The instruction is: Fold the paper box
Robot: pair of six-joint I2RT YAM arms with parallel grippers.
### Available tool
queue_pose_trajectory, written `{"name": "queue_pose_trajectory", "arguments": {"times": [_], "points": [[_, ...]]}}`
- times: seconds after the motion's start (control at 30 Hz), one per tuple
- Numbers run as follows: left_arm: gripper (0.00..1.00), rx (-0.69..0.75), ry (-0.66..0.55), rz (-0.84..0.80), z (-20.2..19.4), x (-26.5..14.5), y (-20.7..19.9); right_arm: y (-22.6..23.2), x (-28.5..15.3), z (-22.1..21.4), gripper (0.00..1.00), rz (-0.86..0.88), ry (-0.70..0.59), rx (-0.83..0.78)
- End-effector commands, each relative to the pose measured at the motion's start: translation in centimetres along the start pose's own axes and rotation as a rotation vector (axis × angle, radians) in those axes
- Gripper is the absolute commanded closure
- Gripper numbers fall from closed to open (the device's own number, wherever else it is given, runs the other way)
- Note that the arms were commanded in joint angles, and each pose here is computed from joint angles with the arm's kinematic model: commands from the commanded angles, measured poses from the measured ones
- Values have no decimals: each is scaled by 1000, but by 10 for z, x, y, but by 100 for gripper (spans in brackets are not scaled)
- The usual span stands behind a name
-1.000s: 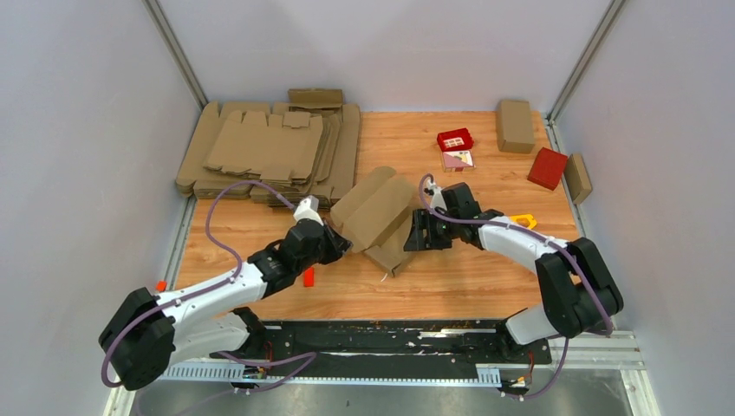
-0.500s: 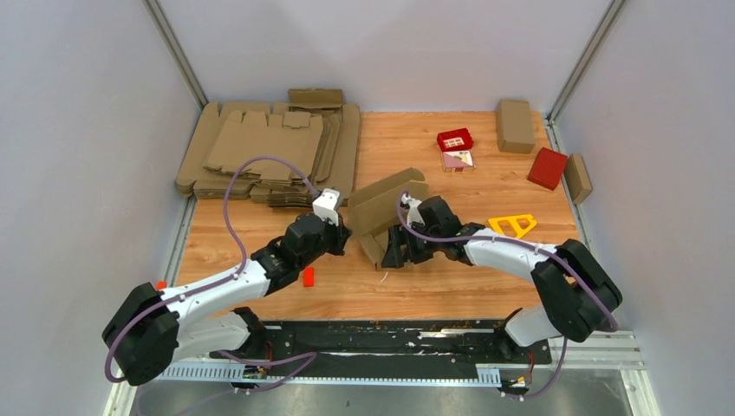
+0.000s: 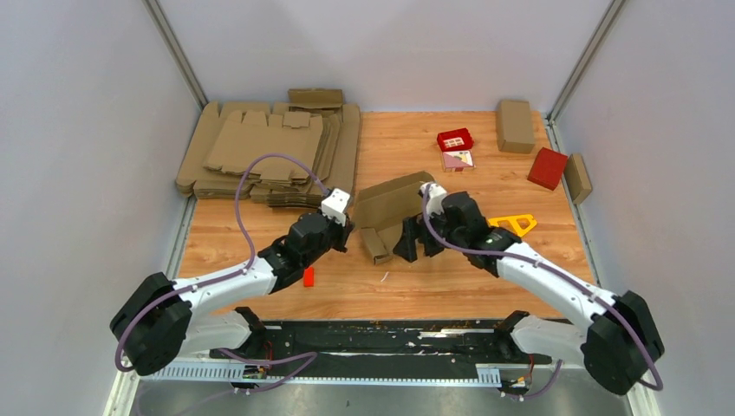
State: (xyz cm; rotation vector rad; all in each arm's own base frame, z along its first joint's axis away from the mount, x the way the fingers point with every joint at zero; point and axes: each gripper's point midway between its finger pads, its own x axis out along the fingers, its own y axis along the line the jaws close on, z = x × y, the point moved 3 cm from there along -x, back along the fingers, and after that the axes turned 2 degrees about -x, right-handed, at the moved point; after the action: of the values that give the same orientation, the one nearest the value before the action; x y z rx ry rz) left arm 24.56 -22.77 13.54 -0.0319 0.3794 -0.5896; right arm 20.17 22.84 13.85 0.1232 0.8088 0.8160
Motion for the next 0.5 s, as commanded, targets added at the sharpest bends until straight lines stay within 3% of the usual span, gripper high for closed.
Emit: {"name": "queue_pose_trajectory", "arguments": {"times": [0.0, 0.2, 0.33, 0.47], "points": [[100, 39, -68, -20, 14, 3, -4, -40, -33, 28, 14, -158, -133, 45], [100, 49, -68, -47, 10, 6, -7, -102, -50, 40, 15, -331, -304, 205], [100, 48, -60, -49, 7, 7, -7, -129, -38, 41, 17, -430, -304, 199], [100, 39, -77, -49, 6, 4, -6, -139, -20, 40, 18, -401, -277, 201]]}}
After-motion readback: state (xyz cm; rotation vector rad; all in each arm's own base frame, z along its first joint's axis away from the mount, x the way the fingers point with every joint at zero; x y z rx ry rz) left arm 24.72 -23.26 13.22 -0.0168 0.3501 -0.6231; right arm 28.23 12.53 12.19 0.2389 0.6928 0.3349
